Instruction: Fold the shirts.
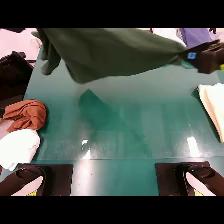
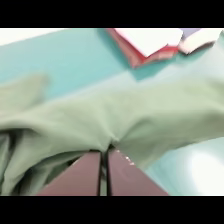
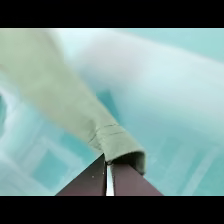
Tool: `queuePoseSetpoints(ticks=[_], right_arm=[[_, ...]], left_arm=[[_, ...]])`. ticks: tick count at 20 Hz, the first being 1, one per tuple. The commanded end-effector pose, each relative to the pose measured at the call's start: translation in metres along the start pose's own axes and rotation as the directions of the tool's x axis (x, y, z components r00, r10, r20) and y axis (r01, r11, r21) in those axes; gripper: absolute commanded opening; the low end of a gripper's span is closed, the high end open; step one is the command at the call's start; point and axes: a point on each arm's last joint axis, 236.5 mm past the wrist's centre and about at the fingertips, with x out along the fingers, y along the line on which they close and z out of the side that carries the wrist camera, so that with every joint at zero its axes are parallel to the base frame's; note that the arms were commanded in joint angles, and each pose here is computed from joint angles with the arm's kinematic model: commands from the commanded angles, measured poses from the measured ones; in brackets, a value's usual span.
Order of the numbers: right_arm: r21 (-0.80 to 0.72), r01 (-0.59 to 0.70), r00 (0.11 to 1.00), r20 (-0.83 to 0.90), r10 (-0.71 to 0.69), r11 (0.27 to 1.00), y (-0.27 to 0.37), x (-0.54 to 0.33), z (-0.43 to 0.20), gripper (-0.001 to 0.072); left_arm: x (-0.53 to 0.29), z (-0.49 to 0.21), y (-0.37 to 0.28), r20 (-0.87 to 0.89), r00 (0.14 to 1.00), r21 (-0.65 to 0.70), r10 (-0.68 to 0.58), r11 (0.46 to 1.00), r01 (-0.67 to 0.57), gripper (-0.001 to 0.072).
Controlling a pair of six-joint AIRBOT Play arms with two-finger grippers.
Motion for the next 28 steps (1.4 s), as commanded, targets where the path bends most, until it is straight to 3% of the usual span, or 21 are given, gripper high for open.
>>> queuePoseSetpoints(ticks=[1,5,9,10,11,12,14,17,19,22,28], right_arm=[[0.033,0.036,0.999,-0.038,-0.035,0.999,-0.010,-0.011,-0.002,0.0018],[0.068,0.086,0.969,-0.239,-0.067,0.994,-0.045,0.038,-0.038,0.0018],[0.088,0.193,0.889,-0.437,-0.136,0.977,-0.089,0.069,-0.082,0.0019],[0.095,0.203,0.866,-0.482,-0.133,0.975,-0.093,0.073,-0.093,0.0018],[0.091,0.214,0.849,-0.510,-0.139,0.973,-0.097,0.075,-0.099,0.0019],[0.097,0.212,0.843,-0.521,-0.132,0.972,-0.098,0.079,-0.102,0.0018],[0.098,0.214,0.845,-0.518,-0.134,0.972,-0.100,0.082,-0.102,0.0019],[0.097,0.214,0.847,-0.514,-0.135,0.972,-0.100,0.082,-0.101,0.0019],[0.097,0.213,0.848,-0.513,-0.134,0.972,-0.100,0.082,-0.101,0.0019],[0.097,0.213,0.853,-0.504,-0.137,0.972,-0.100,0.083,-0.098,0.0018],[0.093,0.209,0.856,-0.498,-0.136,0.974,-0.098,0.085,-0.097,0.0019]], left_arm=[[-0.006,-0.017,-0.013,-0.053,0.997,-0.012,-0.047,0.999,0.046,0.0031],[0.058,-0.128,-0.020,-0.335,0.932,-0.080,-0.136,0.990,0.116,0.0031],[0.085,-0.274,-0.062,-0.620,0.745,-0.127,-0.244,0.969,0.212,0.0036],[0.085,-0.298,-0.068,-0.653,0.713,-0.138,-0.255,0.966,0.219,0.0238],[0.086,-0.312,-0.070,-0.669,0.698,-0.146,-0.257,0.965,0.217,0.0536],[0.087,-0.317,-0.068,-0.671,0.697,-0.153,-0.253,0.967,0.204,0.0577],[0.093,-0.306,-0.048,-0.642,0.736,-0.146,-0.214,0.977,0.157,0.0579],[0.104,-0.276,0.032,-0.550,0.833,-0.207,-0.067,0.977,-0.058,0.0579],[0.103,-0.278,0.085,-0.538,0.843,-0.261,0.020,0.947,-0.188,0.0578],[0.112,-0.328,0.119,-0.631,0.775,-0.312,0.023,0.907,-0.281,0.0578],[0.158,-0.423,0.095,-0.761,0.634,-0.398,-0.135,0.869,-0.293,0.0579]])
